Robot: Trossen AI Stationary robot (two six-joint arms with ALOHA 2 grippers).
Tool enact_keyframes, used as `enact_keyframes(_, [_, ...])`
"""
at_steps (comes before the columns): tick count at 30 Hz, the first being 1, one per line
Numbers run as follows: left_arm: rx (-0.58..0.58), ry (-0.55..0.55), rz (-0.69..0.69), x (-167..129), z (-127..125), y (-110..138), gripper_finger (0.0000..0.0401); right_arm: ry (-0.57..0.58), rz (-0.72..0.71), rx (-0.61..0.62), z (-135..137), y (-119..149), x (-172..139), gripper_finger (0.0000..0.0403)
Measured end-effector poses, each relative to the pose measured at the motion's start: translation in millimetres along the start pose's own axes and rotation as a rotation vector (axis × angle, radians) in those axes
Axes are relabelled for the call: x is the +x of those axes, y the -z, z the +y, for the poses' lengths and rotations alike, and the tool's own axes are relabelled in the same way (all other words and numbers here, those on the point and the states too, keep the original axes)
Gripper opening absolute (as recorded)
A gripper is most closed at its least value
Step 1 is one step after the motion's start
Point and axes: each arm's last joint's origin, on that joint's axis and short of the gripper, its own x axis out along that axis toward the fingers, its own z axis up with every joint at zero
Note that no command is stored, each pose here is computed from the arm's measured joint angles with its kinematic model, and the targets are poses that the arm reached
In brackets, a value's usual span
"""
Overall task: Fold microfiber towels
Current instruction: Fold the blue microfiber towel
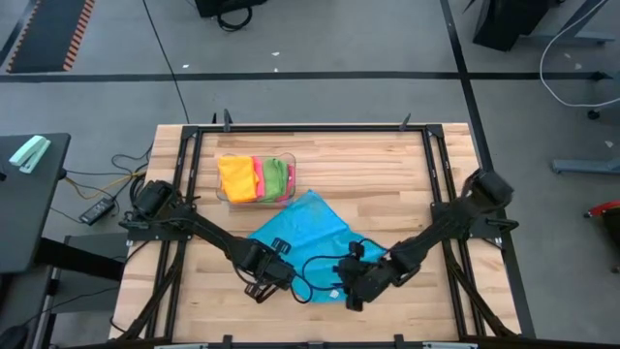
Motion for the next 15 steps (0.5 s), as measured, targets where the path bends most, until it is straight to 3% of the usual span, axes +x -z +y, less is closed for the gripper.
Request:
enact_keyframes(5, [-0.013, -0.001, -0.023, 0, 0, -2, 0.0076, -0.016, 0.009, 0.05, 1, 10, 30, 0.0181])
enact_keyframes(15, [-0.034, -0.001, -0.022, 0, 0, -2, 0.0084, -0.104, 0.047, 0.082, 8, 30, 61, 0.0181])
